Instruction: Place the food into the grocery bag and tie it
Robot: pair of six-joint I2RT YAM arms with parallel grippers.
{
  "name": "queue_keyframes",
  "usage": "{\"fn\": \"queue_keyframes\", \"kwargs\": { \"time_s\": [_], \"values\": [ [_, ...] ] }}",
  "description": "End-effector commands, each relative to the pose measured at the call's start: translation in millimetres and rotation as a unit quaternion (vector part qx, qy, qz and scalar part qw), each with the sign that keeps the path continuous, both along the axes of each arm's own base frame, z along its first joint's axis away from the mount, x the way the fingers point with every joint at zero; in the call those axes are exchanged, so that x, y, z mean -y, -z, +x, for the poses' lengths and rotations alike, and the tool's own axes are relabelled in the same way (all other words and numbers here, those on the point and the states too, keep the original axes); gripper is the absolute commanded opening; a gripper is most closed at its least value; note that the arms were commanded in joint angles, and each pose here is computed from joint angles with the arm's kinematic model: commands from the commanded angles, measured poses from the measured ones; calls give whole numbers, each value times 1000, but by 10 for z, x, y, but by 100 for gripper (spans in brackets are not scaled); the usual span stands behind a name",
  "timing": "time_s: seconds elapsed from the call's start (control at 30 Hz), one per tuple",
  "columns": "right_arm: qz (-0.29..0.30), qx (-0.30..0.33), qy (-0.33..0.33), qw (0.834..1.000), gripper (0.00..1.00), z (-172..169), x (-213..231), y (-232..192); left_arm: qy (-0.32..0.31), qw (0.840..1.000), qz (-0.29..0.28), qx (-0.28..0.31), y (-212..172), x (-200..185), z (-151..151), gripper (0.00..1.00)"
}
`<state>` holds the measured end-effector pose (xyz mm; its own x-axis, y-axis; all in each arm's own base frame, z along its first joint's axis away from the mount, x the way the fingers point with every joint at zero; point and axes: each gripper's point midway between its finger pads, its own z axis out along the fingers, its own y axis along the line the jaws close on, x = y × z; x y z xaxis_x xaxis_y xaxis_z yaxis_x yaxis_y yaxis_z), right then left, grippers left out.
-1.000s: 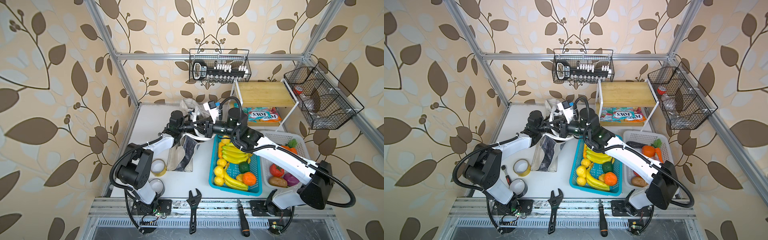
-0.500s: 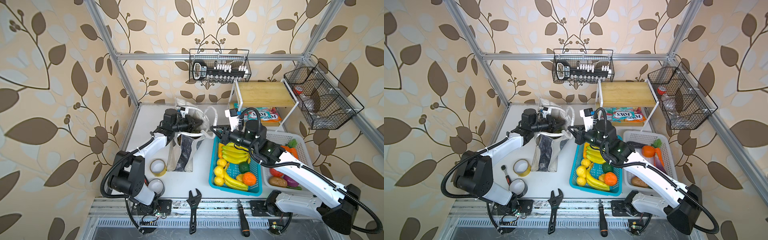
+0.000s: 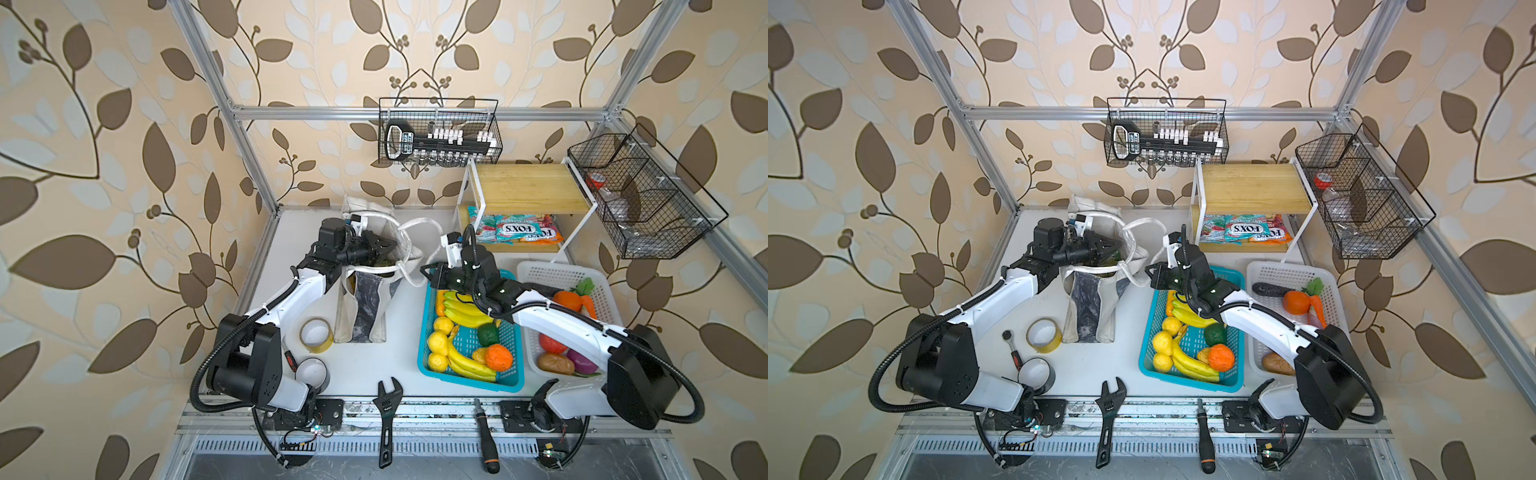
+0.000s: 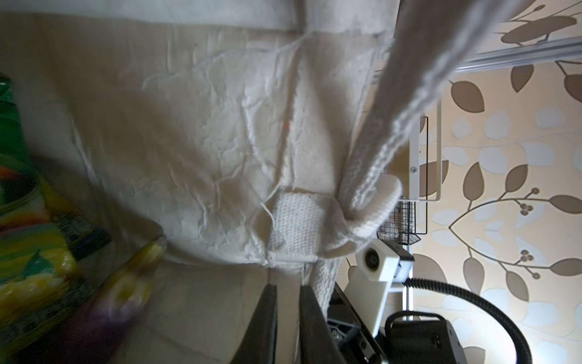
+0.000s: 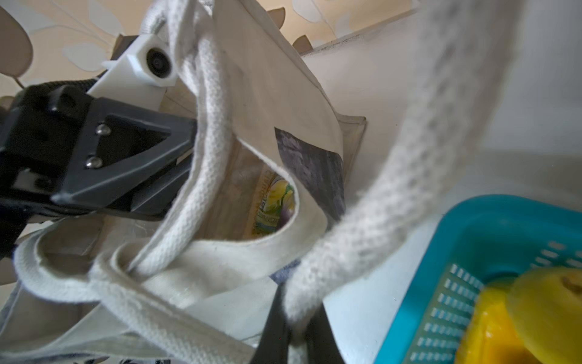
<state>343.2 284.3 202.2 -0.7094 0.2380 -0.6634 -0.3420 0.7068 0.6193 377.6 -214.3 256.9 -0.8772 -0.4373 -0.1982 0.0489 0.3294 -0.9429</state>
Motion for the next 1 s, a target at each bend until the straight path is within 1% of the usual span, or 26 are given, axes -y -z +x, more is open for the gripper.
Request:
{"fn": "queue_keyframes", "kwargs": {
  "time_s": [0.0,0.07,0.1,0.17,0.23,0.27,0.33,0.4,0.47,0.5,0.57,0.63,0.7,0.8,0.83,0.9,0.97],
  "values": [
    [58,32,-31,997,0,23,-183,-219,26,994,54,90,-410,-53,-90,17],
    [63,45,-45,996,0,19,-250,-300,4,988,119,96,-439,-186,-85,21],
    [62,47,-44,996,0,26,-260,-307,2,985,136,106,-481,-220,-97,25],
    [63,50,-47,996,0,31,-284,-325,1,979,160,125,-606,-261,-112,31],
    [66,49,-53,995,0,44,-320,-330,10,975,175,136,-683,-254,-139,35],
    [69,50,-58,995,0,51,-347,-332,11,972,191,138,-698,-255,-151,36],
    [77,47,-66,994,0,45,-389,-333,37,961,229,152,-698,-165,-217,37],
    [84,47,-68,993,0,43,-407,-351,40,949,274,148,-639,-141,-236,37],
    [85,48,-69,993,0,48,-421,-361,57,936,321,133,-492,-94,-224,37],
    [85,47,-71,993,0,49,-428,-358,69,933,331,124,-429,-60,-224,36],
    [82,42,-72,993,0,51,-436,-323,89,920,366,113,-357,22,-252,33],
    [86,43,-71,993,0,56,-440,-335,104,905,391,130,-354,162,-306,33],
    [87,42,-73,993,0,55,-449,-337,97,893,419,135,-310,203,-303,33],
    [86,44,-72,993,0,48,-435,-362,88,866,480,107,-177,102,-274,31],
    [86,45,-72,993,0,42,-434,-366,86,861,489,107,-153,103,-265,31],
    [87,45,-73,993,0,45,-437,-375,80,856,499,111,-137,121,-252,32],
    [88,46,-75,992,0,44,-446,-384,72,846,514,123,-188,124,-265,32]
  ]
}}
